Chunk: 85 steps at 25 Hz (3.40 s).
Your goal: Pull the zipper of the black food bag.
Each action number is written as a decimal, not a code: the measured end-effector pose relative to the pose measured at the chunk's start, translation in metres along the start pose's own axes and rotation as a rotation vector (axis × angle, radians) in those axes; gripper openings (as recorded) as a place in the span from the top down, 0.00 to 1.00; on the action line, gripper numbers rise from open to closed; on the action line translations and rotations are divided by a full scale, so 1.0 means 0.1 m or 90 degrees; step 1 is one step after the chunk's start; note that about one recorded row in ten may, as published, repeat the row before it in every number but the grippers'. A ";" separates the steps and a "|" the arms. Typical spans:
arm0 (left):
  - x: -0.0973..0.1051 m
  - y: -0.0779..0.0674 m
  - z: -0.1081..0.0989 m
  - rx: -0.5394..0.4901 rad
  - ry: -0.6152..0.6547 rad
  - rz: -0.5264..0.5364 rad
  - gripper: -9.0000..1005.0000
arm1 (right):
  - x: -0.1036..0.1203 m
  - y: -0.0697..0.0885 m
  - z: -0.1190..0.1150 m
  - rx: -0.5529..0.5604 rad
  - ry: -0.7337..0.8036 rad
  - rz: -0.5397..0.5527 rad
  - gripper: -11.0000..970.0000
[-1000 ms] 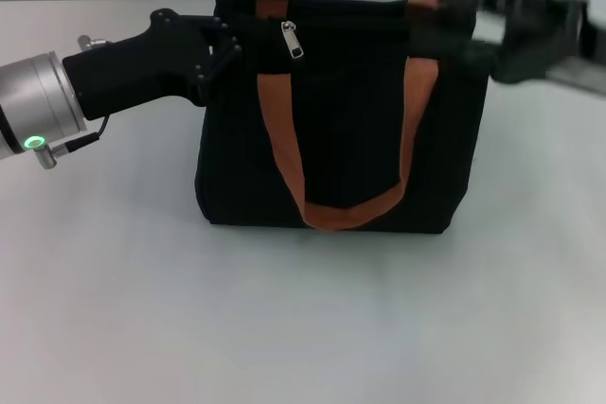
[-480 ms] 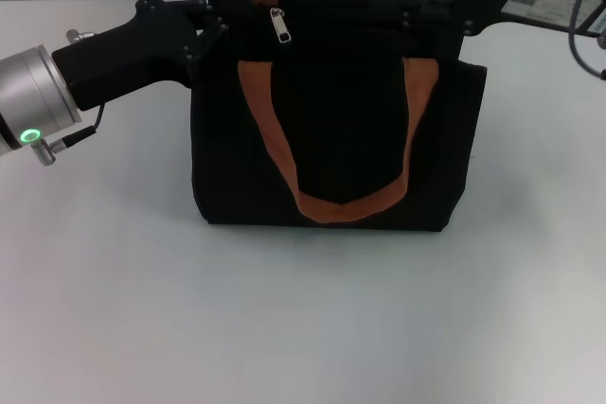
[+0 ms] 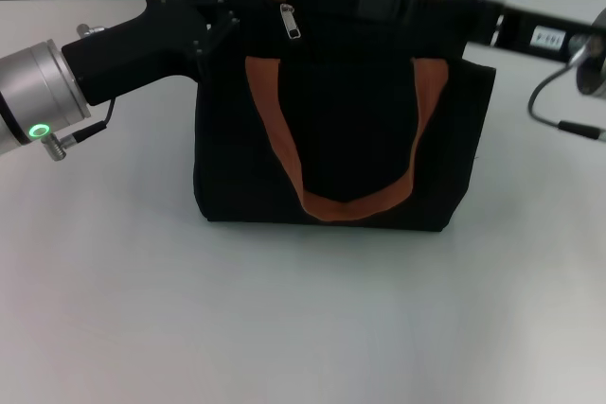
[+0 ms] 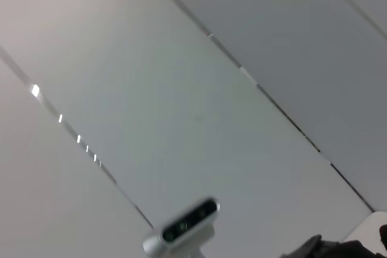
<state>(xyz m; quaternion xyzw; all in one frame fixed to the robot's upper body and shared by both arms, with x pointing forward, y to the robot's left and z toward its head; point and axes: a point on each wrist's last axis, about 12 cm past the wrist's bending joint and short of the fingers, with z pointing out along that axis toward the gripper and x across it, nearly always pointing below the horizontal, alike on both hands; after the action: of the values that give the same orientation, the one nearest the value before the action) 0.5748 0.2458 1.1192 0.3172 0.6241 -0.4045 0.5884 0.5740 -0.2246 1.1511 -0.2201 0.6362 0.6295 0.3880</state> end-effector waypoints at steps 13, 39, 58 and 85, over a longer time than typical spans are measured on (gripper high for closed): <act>-0.04 -0.04 0.17 0.040 -0.016 -0.007 0.95 | 0.14 -0.06 -0.04 0.054 -0.004 -0.064 0.16; -0.06 -0.04 0.22 0.043 -0.025 0.008 0.94 | 0.01 -0.12 0.24 0.071 0.031 0.036 0.16; -0.04 -0.04 0.22 0.038 -0.029 0.015 0.94 | 0.03 -0.18 0.36 0.084 0.050 0.084 0.16; -0.05 -0.04 0.22 0.037 -0.031 0.015 0.93 | 0.04 -0.18 0.34 0.084 0.044 0.082 0.22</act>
<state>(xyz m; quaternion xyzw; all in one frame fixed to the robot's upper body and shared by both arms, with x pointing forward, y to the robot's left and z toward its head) 0.5821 0.2254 1.1248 0.3314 0.5940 -0.4230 0.5987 0.5926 -0.1922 1.1403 -0.1741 0.7020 0.6022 0.3380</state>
